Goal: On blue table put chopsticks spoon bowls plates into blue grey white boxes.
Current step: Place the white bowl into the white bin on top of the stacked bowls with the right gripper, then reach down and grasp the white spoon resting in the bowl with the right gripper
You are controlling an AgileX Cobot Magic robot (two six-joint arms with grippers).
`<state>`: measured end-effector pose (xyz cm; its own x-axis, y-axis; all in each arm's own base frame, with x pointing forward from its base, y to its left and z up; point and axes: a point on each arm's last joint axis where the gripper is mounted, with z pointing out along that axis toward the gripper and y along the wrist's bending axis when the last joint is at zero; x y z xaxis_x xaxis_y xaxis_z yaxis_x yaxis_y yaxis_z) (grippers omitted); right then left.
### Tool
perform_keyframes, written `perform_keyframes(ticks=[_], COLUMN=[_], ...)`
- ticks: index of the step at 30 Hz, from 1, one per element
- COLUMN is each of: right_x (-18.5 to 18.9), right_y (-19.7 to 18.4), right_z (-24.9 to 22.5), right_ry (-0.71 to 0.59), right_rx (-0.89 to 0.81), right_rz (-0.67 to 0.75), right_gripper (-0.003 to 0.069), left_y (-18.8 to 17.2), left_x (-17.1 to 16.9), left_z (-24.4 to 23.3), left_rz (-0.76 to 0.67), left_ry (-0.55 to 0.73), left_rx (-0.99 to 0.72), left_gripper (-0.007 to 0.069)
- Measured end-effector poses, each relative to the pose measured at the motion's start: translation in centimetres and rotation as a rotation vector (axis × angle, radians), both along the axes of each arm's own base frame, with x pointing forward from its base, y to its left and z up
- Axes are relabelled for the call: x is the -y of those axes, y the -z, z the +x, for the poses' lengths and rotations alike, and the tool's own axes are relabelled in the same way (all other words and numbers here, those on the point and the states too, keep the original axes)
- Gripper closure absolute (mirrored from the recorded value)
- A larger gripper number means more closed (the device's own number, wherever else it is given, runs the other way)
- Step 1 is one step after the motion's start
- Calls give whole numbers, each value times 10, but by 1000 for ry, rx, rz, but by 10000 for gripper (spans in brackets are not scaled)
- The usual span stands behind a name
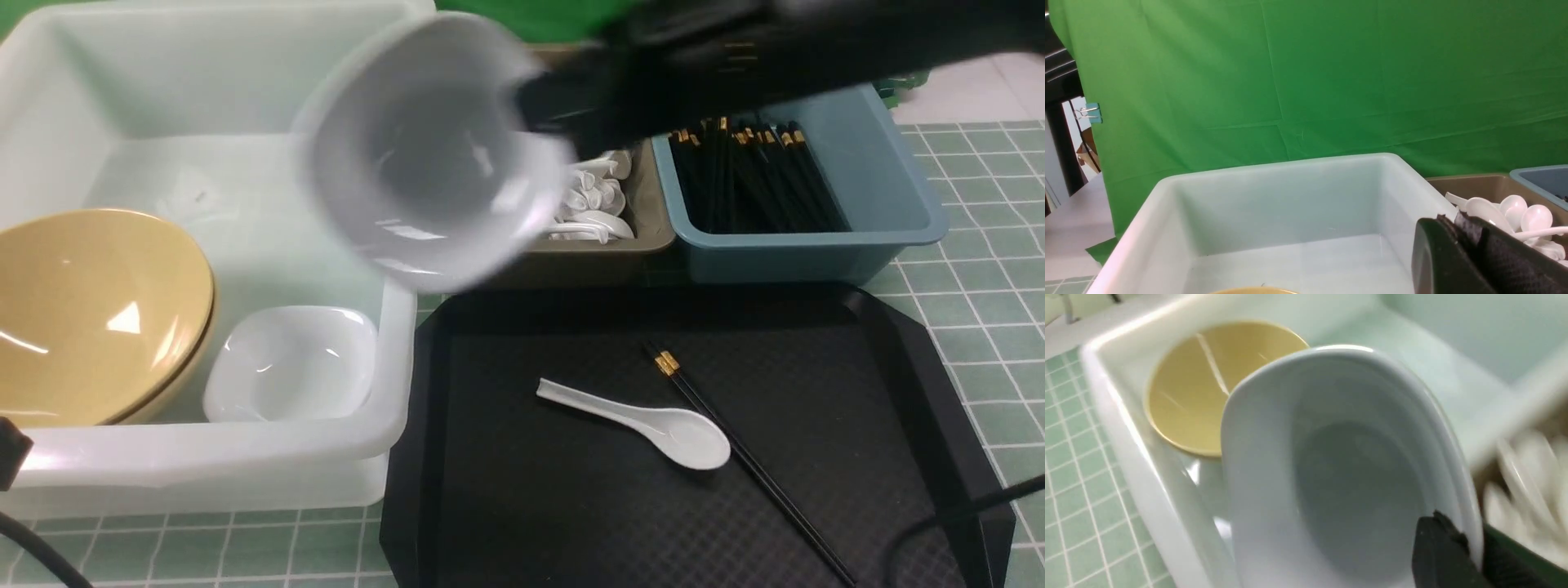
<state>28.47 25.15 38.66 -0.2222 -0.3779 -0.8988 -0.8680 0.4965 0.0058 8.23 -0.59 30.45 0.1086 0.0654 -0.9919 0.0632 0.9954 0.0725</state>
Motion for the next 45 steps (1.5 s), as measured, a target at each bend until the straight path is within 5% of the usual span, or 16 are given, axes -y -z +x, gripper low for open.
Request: perform_keyframes(ticks=[8, 18, 23, 27, 31, 39, 42, 45], right_x=[-90, -122, -128, -120, -93, -5, 17, 34], right_y=[61, 108, 126, 111, 69, 2, 20, 93], right_z=[40, 55, 55, 57, 54, 56, 57, 50], right_ry=[-159, -271, -240, -139, -63, 177, 230, 221], right_rx=[151, 61, 2, -41, -64, -161, -245, -422], right_rz=[-231, -396, -423, -436, -503, -527, -574, -720], right_gripper=[582, 575, 498, 333, 244, 262, 283, 297], left_y=[1, 3, 3, 3, 4, 4, 4, 3], left_x=[0, 0, 0, 0, 0, 0, 0, 0], left_z=[0, 0, 0, 0, 0, 0, 0, 0], left_rz=[-5, -31, -31, -31, -31, -31, -31, -38], left_ry=[-1, -1, -1, -1, -2, -3, -3, -1], left_rx=[-10, -29, -30, -31, -40, -44, -42, -38], left_gripper=[622, 622, 622, 622, 622, 622, 622, 622])
